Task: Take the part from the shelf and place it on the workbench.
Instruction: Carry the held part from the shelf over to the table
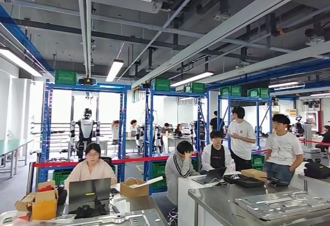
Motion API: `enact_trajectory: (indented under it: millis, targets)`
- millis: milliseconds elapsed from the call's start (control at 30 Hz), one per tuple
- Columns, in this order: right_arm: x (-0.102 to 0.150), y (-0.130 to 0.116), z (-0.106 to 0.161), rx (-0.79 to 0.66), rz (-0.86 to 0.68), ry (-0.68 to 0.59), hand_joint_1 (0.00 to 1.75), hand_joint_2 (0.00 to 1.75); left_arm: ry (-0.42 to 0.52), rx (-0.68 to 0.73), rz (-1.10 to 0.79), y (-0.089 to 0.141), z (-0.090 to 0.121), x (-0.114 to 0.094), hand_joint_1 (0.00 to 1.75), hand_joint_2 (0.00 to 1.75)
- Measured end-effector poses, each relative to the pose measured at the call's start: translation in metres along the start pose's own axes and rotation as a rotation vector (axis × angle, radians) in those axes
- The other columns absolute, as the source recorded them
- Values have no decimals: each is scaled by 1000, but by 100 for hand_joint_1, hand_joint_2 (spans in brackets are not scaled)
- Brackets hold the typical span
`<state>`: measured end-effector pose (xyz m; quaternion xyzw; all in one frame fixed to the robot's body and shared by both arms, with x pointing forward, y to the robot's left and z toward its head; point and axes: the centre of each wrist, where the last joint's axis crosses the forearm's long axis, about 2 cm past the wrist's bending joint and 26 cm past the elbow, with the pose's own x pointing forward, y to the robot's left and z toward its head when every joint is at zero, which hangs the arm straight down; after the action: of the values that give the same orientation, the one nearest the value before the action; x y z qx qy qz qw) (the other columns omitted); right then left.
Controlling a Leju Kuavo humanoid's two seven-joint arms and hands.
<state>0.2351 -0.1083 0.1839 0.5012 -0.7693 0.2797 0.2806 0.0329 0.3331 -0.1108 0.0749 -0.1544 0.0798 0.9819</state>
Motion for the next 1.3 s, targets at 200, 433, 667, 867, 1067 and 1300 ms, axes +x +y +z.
enact_trajectory:
  millis: [200,433,667,867,1067,1300]
  targets:
    - [0,-1,-1,9,26,17,175,175,-9,-1,-1,-1,-1,3,0,175]
    - [0,-3,-1,12,39,22,175,175,-7,1,3,0,0,1,0,175]
    - [-1,-3,0,5,22,17,175,175,-10,-2,5,-1,-1,3,0,175]
    - [0,-3,-3,6,22,9,175,175,-12,-3,6,-1,-1,3,0,175]
    - [-2,-1,-1,1,13,14,175,175,-10,1,9,1,0,1,0,175]
    - [-1,-1,-1,0,12,13,175,175,-13,1,10,1,0,2,0,175]
